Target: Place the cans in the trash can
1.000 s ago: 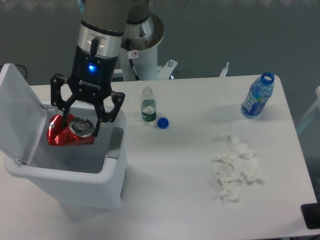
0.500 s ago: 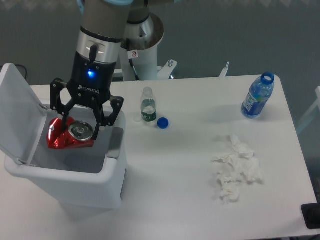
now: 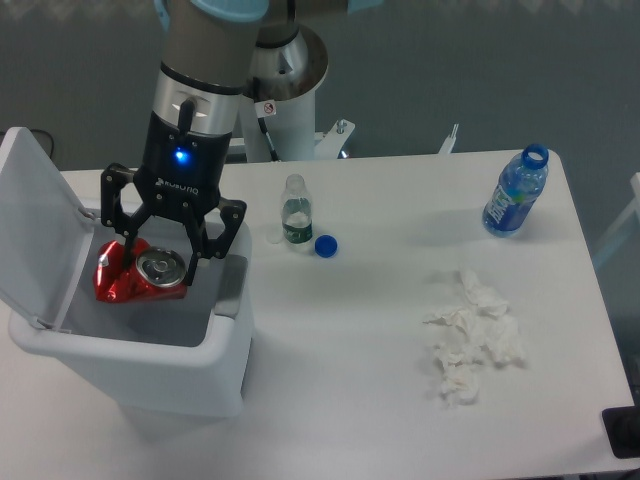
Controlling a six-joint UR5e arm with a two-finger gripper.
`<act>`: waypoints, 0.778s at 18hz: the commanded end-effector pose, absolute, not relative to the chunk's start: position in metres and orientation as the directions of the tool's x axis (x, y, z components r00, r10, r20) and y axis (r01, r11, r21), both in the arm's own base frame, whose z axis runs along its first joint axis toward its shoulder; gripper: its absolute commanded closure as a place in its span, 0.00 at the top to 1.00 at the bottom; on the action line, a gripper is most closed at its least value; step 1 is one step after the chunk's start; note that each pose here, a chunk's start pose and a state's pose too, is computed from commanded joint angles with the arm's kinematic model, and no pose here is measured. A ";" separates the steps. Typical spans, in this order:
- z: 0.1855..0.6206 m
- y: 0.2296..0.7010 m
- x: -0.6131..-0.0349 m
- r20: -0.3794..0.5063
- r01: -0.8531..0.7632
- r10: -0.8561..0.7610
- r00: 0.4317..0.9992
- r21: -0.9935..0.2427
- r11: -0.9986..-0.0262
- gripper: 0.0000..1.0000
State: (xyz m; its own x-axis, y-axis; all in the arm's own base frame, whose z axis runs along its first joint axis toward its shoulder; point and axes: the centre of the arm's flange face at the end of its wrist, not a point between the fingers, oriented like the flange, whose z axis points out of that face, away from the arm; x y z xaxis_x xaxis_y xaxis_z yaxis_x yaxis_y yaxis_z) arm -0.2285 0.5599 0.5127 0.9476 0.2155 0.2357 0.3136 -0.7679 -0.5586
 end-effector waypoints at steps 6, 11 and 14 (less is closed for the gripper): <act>0.502 0.562 -0.229 0.227 0.292 0.196 0.954 -0.549 -0.783 0.74; 0.506 0.560 -0.226 0.213 0.267 0.175 0.961 -0.560 -0.784 0.98; 0.513 0.558 -0.226 0.207 0.263 0.174 0.963 -0.569 -0.779 1.00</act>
